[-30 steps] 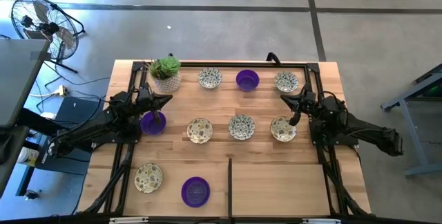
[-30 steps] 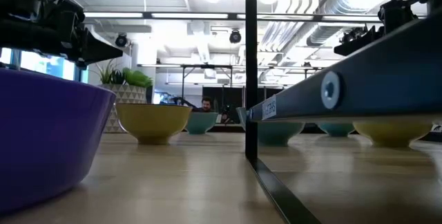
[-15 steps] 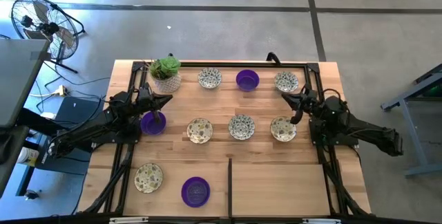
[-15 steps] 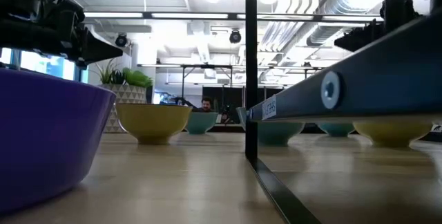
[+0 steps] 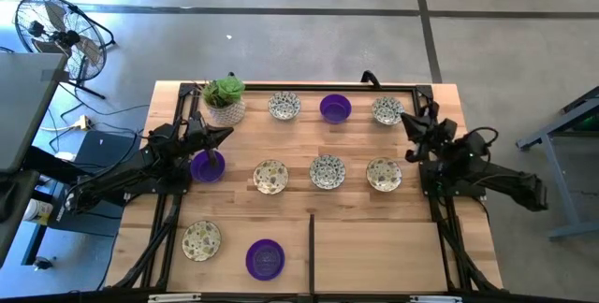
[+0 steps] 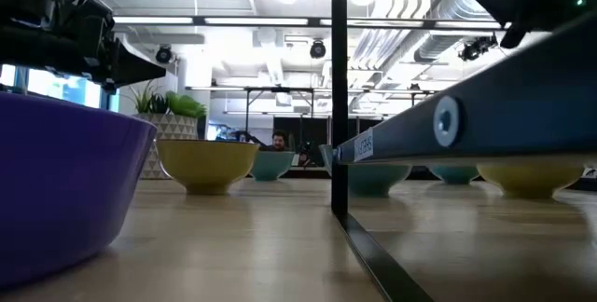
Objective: Pick & Place Mini bowls
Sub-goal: Put the bottom blue patterned bowl on the shelf
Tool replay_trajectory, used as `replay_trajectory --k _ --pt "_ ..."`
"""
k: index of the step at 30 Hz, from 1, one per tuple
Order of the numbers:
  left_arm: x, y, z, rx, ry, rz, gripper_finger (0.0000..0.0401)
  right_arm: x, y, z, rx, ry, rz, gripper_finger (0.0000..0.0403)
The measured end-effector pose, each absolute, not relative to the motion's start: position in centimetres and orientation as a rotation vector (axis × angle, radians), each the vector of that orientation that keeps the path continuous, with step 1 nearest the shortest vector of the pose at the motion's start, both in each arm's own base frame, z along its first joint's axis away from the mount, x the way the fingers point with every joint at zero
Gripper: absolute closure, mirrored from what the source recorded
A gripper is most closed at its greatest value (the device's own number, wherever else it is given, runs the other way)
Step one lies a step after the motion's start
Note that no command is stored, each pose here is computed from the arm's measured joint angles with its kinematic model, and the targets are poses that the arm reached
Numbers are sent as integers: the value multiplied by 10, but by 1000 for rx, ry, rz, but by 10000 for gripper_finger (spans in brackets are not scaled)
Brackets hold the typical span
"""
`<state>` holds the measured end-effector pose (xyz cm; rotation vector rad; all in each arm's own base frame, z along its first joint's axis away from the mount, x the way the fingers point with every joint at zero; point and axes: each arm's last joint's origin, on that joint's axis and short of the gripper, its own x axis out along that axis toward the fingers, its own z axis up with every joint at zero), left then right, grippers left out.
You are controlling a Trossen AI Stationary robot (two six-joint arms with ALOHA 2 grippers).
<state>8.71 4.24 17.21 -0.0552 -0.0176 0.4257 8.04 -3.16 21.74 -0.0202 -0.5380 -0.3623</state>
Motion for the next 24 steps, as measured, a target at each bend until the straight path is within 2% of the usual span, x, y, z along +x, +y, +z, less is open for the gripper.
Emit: replay_trajectory --k 5,16,24 --pt "87 42 172 -55 -16 425 400 89 -34 231 2 -479 -348 403" --pt "87 42 171 -60 0 426 400 135 -54 251 41 -25 -468 403" --pt "87 42 171 -114 -9 421 400 152 -63 254 127 261 -538 403"
